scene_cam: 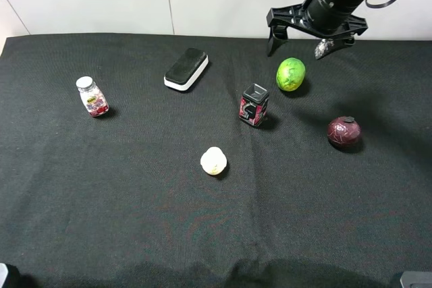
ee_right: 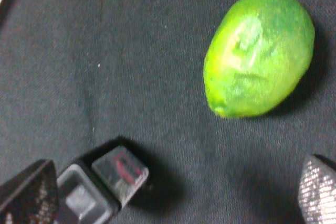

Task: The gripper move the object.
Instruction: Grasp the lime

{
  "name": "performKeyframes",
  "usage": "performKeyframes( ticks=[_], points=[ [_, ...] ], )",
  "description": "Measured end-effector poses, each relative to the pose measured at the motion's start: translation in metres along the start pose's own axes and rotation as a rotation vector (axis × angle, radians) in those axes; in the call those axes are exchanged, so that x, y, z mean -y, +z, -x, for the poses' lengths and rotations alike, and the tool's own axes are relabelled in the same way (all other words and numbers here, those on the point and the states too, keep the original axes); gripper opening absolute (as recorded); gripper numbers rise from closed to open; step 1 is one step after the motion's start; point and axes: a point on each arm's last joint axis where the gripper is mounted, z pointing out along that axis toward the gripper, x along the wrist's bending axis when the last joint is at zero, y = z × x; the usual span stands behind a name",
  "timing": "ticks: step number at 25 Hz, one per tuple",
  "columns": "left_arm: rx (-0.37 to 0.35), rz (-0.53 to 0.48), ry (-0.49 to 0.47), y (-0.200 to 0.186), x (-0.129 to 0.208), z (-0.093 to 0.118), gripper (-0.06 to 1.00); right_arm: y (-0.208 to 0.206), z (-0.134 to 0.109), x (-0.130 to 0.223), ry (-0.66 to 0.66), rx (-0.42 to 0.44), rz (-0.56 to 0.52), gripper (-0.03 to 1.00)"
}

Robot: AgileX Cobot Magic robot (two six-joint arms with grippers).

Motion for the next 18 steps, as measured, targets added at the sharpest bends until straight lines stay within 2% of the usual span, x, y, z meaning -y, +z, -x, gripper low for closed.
performKeyframes(
  ticks=[9,18],
  points=[
    [0.000,0.000,0.000,0.000,0.000,0.000,1.00,0.027,0.005,-0.024,-0.027,0.073,0.018,0.69],
    [0.000,0.000,0.000,0.000,0.000,0.000,1.00,0.057,0.012,-0.025,-0.058,0.125,-0.028,0.69]
  ],
)
